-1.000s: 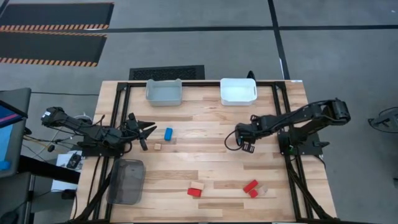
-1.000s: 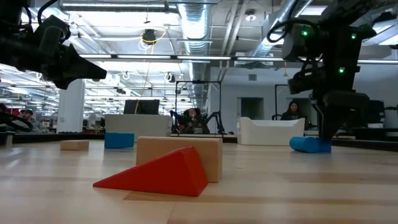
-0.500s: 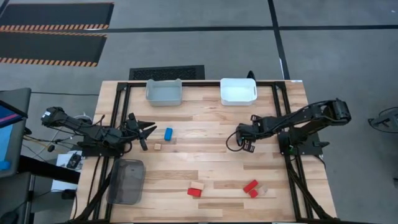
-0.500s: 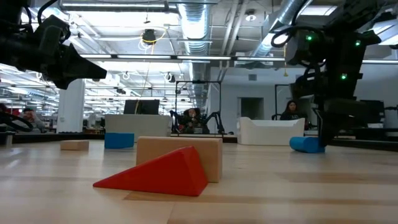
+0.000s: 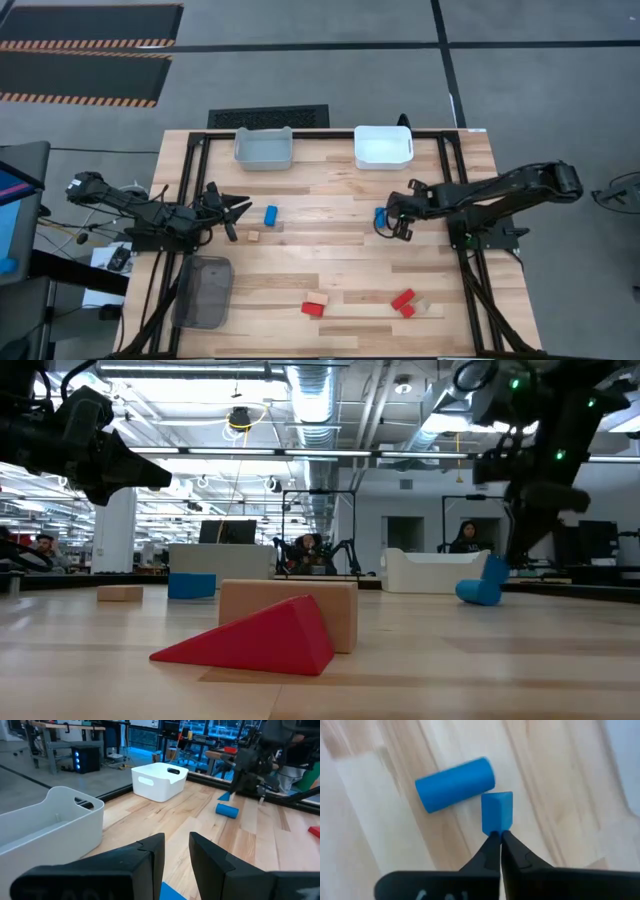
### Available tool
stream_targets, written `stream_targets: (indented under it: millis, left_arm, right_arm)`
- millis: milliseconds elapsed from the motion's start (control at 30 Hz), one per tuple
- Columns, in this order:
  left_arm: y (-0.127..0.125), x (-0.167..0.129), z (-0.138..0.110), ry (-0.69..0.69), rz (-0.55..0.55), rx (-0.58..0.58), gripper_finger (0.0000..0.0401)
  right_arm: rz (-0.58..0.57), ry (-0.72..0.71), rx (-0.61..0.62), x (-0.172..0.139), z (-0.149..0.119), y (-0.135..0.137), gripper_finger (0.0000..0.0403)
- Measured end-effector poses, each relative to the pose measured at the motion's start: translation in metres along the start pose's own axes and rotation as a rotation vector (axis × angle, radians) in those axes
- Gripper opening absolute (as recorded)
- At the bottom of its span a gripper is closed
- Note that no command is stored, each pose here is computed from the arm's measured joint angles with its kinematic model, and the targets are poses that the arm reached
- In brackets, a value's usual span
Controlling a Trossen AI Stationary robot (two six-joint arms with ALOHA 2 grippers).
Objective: Sort & place blocks by color
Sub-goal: Put the blue triangle block into the gray bin
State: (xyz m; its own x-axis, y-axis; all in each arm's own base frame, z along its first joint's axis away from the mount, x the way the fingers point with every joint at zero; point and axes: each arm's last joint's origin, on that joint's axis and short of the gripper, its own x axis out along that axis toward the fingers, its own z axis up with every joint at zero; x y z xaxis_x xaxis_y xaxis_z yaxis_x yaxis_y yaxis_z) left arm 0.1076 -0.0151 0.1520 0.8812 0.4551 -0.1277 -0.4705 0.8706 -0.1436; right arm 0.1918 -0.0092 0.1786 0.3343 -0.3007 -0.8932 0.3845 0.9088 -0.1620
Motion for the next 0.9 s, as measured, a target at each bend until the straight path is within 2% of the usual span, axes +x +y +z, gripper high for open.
stream_targets:
  millis: [167, 300, 600, 767, 900]
  left_arm:
    - [0.000, 0.000, 0.000, 0.000, 0.001, -0.007, 0.0079]
    - [0.000, 0.000, 0.000, -0.007, 0.018, -0.009, 0.0079]
    - [0.001, 0.000, 0.000, -0.011, 0.034, -0.011, 0.0079]
    - [0.005, 0.000, -0.001, -0.030, 0.152, -0.023, 0.0079]
    - [0.006, 0.000, -0.003, -0.014, 0.168, -0.010, 0.0079]
  right_arm:
    - [0.031, -0.126, 0.021, -0.015, 0.005, -0.004, 0.0002]
    - [0.081, -0.324, 0.023, -0.021, 0.024, 0.000, 0.0002]
    - [0.164, -0.631, 0.014, 0.001, 0.072, -0.001, 0.0001]
    - [0.182, -0.733, 0.033, 0.016, 0.112, -0.012, 0.0003]
    - [0.144, -0.757, 0.006, 0.024, 0.150, -0.019, 0.0003]
